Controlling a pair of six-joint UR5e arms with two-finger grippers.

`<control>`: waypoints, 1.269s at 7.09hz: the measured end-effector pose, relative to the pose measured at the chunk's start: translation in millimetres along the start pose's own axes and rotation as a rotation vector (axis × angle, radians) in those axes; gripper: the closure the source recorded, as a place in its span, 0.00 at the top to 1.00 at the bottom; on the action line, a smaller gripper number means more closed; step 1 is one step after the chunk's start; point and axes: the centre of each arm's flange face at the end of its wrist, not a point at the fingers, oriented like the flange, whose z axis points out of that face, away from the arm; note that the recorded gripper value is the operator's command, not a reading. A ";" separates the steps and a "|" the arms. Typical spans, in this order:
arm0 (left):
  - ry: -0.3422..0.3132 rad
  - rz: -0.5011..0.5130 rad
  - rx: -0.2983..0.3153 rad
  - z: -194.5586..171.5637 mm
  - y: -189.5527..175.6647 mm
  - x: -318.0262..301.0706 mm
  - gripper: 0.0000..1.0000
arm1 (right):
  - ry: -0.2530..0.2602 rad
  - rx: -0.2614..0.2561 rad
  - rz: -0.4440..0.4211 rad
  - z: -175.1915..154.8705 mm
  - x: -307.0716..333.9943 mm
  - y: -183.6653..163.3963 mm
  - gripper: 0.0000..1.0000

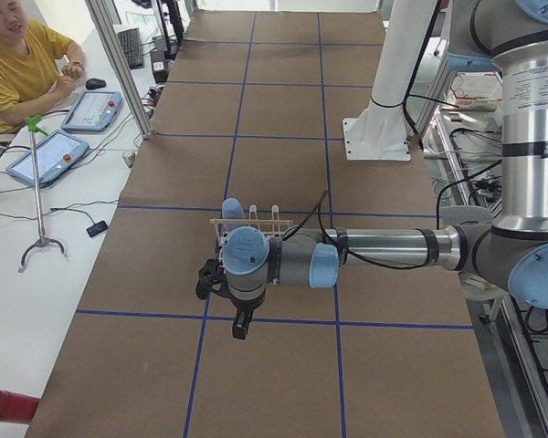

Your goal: Hang cup on cup holder

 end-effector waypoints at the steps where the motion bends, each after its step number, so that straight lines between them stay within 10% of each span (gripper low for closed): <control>1: 0.000 0.000 0.000 -0.2 0.2 0.1 0.98 | 0.000 -0.001 0.000 0.2 -0.2 0.0 1.00; 9: 0.001 -0.002 -0.003 0.9 3.5 0.0 0.98 | -0.001 -0.005 -0.001 2.2 -1.0 0.5 1.00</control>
